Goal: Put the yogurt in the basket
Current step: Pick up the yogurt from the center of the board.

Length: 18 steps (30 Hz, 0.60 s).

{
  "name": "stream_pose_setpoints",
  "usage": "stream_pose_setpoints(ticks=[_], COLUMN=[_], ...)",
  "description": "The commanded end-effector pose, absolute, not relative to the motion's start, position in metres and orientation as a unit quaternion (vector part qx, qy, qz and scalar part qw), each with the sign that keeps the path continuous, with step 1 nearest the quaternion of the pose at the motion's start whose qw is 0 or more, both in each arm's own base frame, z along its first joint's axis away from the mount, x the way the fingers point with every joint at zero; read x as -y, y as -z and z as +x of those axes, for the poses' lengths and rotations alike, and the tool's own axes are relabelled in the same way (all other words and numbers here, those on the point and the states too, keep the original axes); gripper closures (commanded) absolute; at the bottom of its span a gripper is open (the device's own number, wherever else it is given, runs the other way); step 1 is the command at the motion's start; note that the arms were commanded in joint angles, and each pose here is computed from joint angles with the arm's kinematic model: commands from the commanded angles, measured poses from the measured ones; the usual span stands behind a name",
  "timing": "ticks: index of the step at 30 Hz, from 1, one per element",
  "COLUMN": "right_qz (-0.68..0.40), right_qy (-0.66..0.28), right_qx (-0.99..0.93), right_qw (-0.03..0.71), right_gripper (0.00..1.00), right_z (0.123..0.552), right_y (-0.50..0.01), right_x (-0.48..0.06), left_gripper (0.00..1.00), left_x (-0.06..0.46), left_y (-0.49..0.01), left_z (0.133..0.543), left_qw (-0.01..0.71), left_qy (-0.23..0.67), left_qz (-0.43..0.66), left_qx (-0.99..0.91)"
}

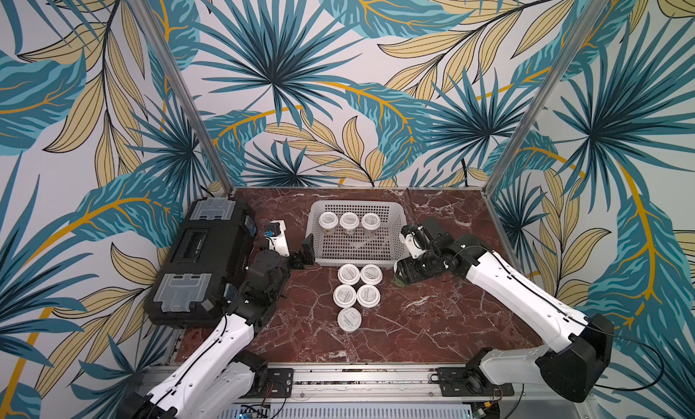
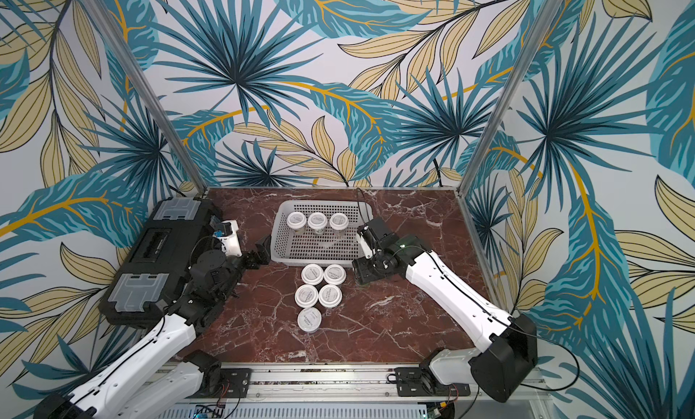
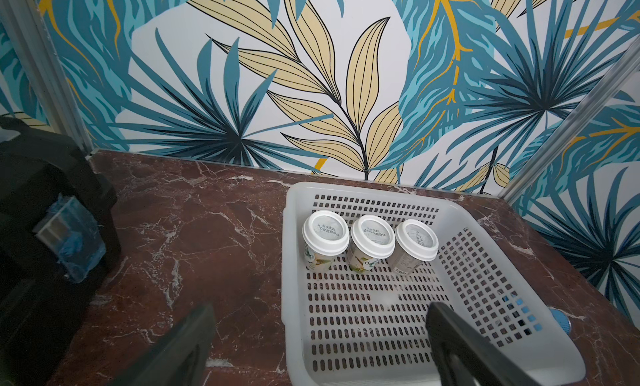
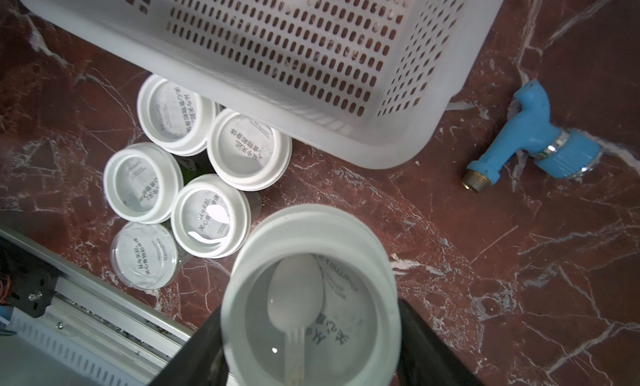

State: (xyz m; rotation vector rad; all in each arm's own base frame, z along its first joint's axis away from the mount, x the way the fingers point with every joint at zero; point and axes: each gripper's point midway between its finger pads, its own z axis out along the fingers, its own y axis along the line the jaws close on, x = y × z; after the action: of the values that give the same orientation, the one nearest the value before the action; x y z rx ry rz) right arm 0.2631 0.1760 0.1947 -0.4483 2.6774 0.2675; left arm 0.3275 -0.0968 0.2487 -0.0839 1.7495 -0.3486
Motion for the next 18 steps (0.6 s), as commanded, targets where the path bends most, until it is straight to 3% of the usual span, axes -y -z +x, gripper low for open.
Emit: stream_pose_setpoints(ticks=[1,18], right_qz=[-0.172,-0.166], right_qy=[-0.093,-0.044], right_qx=[-0.958,-0.957], right_qw=[0.208,0.235], right_gripper=[0.30,0.30], right_z=[0.260,0.374], right_y=[-0.210,-0.222], right_x=[-0.175,-0.193], left_gripper=[0.01,0.01], left_x=[0.096,0.097], left_y=[-0.245,-0.244], left_z=[0.328,0.330], left_qw=[0.628,0.627], left_qy=[0.152,0.150], left_qz=[-0.033,-0.030], left_qx=[-0.763,-0.764])
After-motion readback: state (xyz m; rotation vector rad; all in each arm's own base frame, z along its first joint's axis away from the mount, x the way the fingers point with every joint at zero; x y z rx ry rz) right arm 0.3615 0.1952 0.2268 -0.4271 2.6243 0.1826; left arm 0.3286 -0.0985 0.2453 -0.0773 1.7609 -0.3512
